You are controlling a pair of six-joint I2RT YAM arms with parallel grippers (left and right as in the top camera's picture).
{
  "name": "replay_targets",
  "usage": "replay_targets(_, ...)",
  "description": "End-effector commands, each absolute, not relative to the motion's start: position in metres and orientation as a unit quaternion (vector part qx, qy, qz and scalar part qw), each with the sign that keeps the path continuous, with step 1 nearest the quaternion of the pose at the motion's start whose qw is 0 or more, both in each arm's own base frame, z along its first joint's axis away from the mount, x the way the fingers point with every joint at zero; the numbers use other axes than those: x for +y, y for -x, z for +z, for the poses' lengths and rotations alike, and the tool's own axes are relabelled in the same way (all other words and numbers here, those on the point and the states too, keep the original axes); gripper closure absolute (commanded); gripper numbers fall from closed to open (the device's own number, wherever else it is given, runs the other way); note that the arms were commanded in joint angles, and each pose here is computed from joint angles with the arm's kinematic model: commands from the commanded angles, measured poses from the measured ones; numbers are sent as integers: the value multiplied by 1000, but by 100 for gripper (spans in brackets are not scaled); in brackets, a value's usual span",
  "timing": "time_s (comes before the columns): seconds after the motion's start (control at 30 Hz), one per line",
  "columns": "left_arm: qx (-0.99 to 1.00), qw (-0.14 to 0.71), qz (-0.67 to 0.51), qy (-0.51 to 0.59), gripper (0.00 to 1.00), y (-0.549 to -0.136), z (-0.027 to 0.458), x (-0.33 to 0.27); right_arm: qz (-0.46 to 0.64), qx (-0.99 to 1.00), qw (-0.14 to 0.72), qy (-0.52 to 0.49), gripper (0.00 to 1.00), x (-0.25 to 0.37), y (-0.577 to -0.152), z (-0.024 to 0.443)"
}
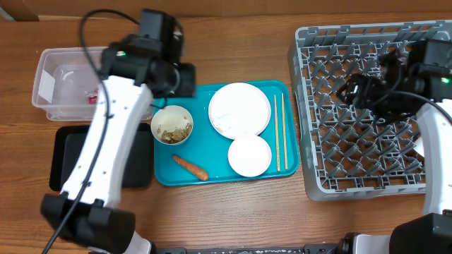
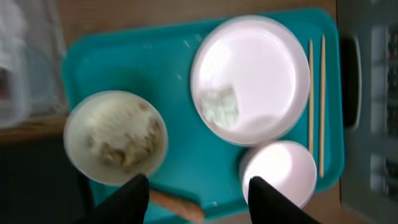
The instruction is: Sort waste into correct bins and load items into the dishwasher
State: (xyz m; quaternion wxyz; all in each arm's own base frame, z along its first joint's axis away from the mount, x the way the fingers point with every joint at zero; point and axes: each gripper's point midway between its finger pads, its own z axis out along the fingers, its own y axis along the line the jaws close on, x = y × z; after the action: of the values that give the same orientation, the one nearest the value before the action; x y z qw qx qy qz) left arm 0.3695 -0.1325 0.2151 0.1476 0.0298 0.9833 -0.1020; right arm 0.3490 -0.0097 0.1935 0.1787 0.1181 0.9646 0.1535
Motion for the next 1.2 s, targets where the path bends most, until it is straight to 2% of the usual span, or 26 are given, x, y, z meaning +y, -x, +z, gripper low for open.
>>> replay_targets(0.0,986,71,-116,-92,46,-346,180,-174,119,966,203,-110,0,-18,-350,207)
replay_targets(0.07,987,30,-102,-123,46,-332,160,-190,131,964,203,-107,0,-14,-350,208)
replay_targets(0.13,986,4,-89,-140,53,-324,144,-202,137,964,203,-105,0,-11,-350,209)
replay_targets(0.17,986,-2,-82,-145,55,-322,139,-206,144,963,203,-103,0,-8,-351,210)
replay_targets(0.27,991,6,-45,-130,55,-325,131,-205,151,964,200,-85,0,2,-350,210)
replay_targets(0.47,994,56,-10,-91,54,-338,154,-179,145,971,189,-20,0,40,-346,207)
replay_targets(0.63,995,99,-2,-31,53,-347,188,-133,150,974,166,43,0,83,-332,204)
replay_targets(0.77,989,138,-14,43,49,-352,219,-85,140,974,150,96,0,115,-319,196)
replay_targets(0.93,975,169,-49,139,34,-352,246,-26,131,972,112,157,1,152,-298,167)
replay_targets(1.17,960,170,-79,208,33,-350,250,16,114,977,58,168,6,171,-276,110)
